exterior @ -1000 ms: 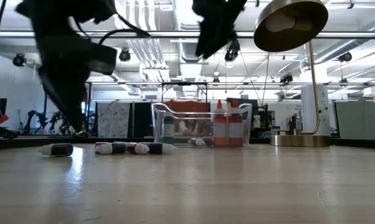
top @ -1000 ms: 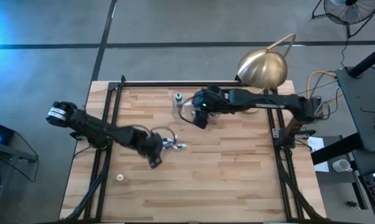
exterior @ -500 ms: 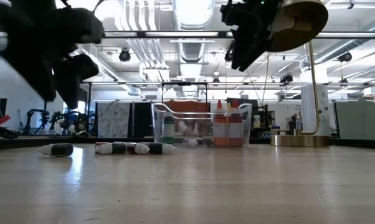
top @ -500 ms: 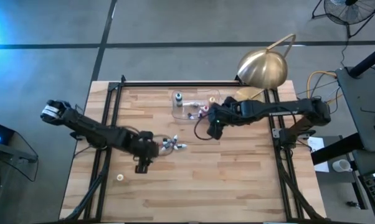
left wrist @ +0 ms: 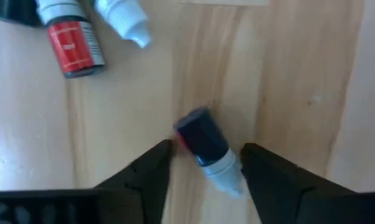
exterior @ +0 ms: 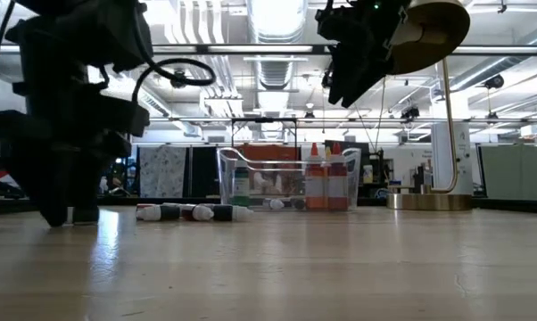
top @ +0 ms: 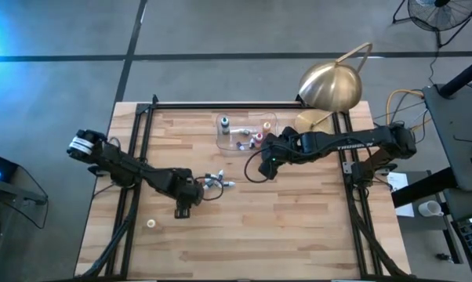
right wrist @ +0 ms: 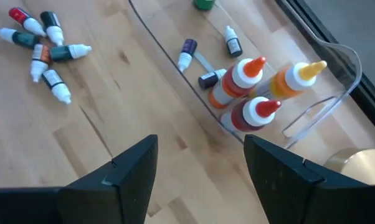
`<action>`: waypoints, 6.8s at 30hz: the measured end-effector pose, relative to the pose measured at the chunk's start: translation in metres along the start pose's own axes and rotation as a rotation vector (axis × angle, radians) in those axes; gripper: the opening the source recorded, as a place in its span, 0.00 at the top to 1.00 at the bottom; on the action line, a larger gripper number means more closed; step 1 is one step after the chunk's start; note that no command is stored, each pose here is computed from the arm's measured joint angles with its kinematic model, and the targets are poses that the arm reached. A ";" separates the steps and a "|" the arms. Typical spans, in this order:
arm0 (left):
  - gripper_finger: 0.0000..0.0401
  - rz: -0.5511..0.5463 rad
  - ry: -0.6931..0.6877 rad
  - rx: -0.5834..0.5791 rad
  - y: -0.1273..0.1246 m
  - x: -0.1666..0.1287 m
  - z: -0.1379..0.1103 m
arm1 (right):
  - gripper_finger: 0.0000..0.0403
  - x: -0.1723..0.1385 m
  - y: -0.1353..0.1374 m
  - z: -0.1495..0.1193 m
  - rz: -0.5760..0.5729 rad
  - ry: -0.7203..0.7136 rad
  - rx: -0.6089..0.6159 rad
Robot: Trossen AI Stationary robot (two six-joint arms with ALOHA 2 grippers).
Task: Pick & Place food coloring
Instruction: Put the small pink food coloring bottle into the transparent bin, then put the small red food coloring bottle into the transparent bin, then put the small black food coloring bottle into the transparent bin, then put the small green food coloring bottle into the transparent bin
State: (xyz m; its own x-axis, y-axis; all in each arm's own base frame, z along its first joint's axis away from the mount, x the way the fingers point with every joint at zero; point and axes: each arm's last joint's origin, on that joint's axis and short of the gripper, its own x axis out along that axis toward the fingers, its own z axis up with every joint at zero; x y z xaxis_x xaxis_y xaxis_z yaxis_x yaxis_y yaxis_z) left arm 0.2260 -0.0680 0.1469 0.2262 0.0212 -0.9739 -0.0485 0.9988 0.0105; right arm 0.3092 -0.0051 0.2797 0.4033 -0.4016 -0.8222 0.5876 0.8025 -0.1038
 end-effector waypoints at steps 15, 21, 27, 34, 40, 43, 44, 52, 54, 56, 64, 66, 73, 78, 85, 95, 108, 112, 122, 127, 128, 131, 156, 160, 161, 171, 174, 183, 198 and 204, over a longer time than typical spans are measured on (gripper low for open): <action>0.92 0.078 -0.403 -0.170 0.050 -0.095 0.059 | 0.42 -0.002 -0.003 -0.001 -0.032 0.000 -0.007; 0.72 0.233 -0.749 -0.269 0.106 -0.124 0.096 | 0.42 -0.005 -0.005 -0.001 -0.055 -0.008 -0.010; 0.41 0.297 -0.786 -0.381 0.126 -0.162 0.106 | 0.42 -0.010 -0.008 -0.003 -0.058 -0.003 0.020; 0.32 0.086 -0.597 0.020 0.082 -0.174 0.083 | 0.42 -0.010 -0.008 -0.004 -0.058 0.002 -0.017; 0.32 0.085 -0.258 0.033 0.052 -0.094 0.051 | 0.42 -0.006 -0.004 -0.004 -0.057 0.009 -0.039; 0.32 0.089 -0.264 -0.077 0.048 -0.068 0.044 | 0.42 -0.002 0.000 -0.005 -0.050 0.013 -0.039; 0.32 0.090 -0.252 -0.104 0.048 -0.060 0.042 | 0.42 0.000 0.002 -0.005 -0.046 0.014 -0.040; 0.35 0.159 -0.232 -0.208 0.051 -0.029 0.033 | 0.42 0.009 0.015 -0.006 -0.012 0.011 -0.041; 0.39 0.144 -0.211 -0.204 0.050 -0.024 0.032 | 0.42 0.010 0.016 -0.006 -0.011 0.014 -0.034; 0.44 0.137 -0.203 -0.202 0.050 -0.020 0.034 | 0.42 0.012 0.018 -0.006 -0.007 0.015 -0.021; 0.52 0.137 -0.169 -0.188 0.048 0.003 0.040 | 0.42 0.013 0.017 -0.006 -0.010 0.020 0.005; 0.53 0.122 -0.139 -0.185 0.047 0.011 0.040 | 0.42 0.013 0.017 -0.006 -0.010 0.020 0.006; 0.70 0.115 -0.150 -0.194 0.046 0.014 0.042 | 0.42 0.013 0.017 -0.006 -0.011 0.021 0.005; 0.92 0.110 -0.217 -0.180 0.048 -0.006 0.050 | 0.42 0.013 0.017 -0.007 -0.012 0.021 0.004; 0.93 0.222 -0.568 -0.173 0.067 -0.094 0.088 | 0.42 0.005 0.013 -0.005 -0.021 -0.005 0.012; 0.55 0.420 -0.731 -0.301 0.118 -0.163 0.117 | 0.42 0.002 0.010 -0.007 -0.057 -0.007 0.026; 0.46 0.126 -0.308 -0.029 0.079 -0.135 0.078 | 0.42 0.016 0.032 0.000 0.195 -0.006 -0.195; 0.46 0.138 -0.186 0.000 0.059 -0.101 0.053 | 0.42 0.043 0.051 0.004 0.229 -0.069 -0.348; 0.46 0.154 -0.255 -0.174 0.031 -0.078 0.013 | 0.44 0.106 0.093 0.000 0.350 -0.013 -0.487; 0.46 0.179 -0.273 -0.212 0.036 -0.072 -0.002 | 0.44 0.132 0.113 0.005 0.349 -0.007 -0.541; 0.46 0.186 -0.271 -0.212 0.037 -0.071 -0.006 | 0.44 0.135 0.117 0.007 0.350 -0.011 -0.541; 0.46 0.192 -0.265 -0.211 0.040 -0.067 -0.017 | 0.45 0.147 0.123 0.010 0.344 0.005 -0.521; 0.46 0.071 -0.435 -0.132 0.045 -0.070 -0.024 | 0.65 0.050 0.032 0.102 0.017 -0.194 -0.118; 0.46 0.068 -0.441 -0.125 0.045 -0.067 -0.020 | 0.45 0.014 0.010 0.104 0.018 -0.193 -0.110; 0.46 0.060 -0.441 -0.110 0.044 -0.066 -0.019 | 0.42 0.000 0.005 0.105 0.021 -0.204 -0.096; 0.46 0.024 -0.460 0.439 0.032 -0.031 0.008 | 0.31 -0.069 0.001 0.063 -0.085 -0.218 -0.198; 0.46 0.042 -0.387 0.476 0.035 -0.016 0.018 | 0.31 -0.061 0.007 0.049 -0.094 -0.160 -0.163; 0.51 -0.023 -0.290 0.591 0.041 0.001 0.046 | 0.34 -0.042 0.020 0.024 -0.105 -0.098 -0.070; 0.85 -0.090 -0.175 0.391 0.076 0.010 0.072 | 0.39 -0.037 0.021 0.022 -0.113 -0.100 -0.061; 0.93 -0.056 -0.415 0.244 0.095 -0.053 0.098 | 0.39 -0.039 0.020 0.022 -0.124 -0.111 -0.059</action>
State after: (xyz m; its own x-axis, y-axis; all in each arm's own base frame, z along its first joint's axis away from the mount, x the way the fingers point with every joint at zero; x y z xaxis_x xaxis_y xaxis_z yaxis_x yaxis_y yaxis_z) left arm 0.3048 0.0304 0.2217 0.5935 -0.0668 -0.8021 0.1935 0.9792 0.0616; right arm 0.3208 0.0169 0.3216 0.4074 -0.5429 -0.7343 0.5965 0.7671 -0.2361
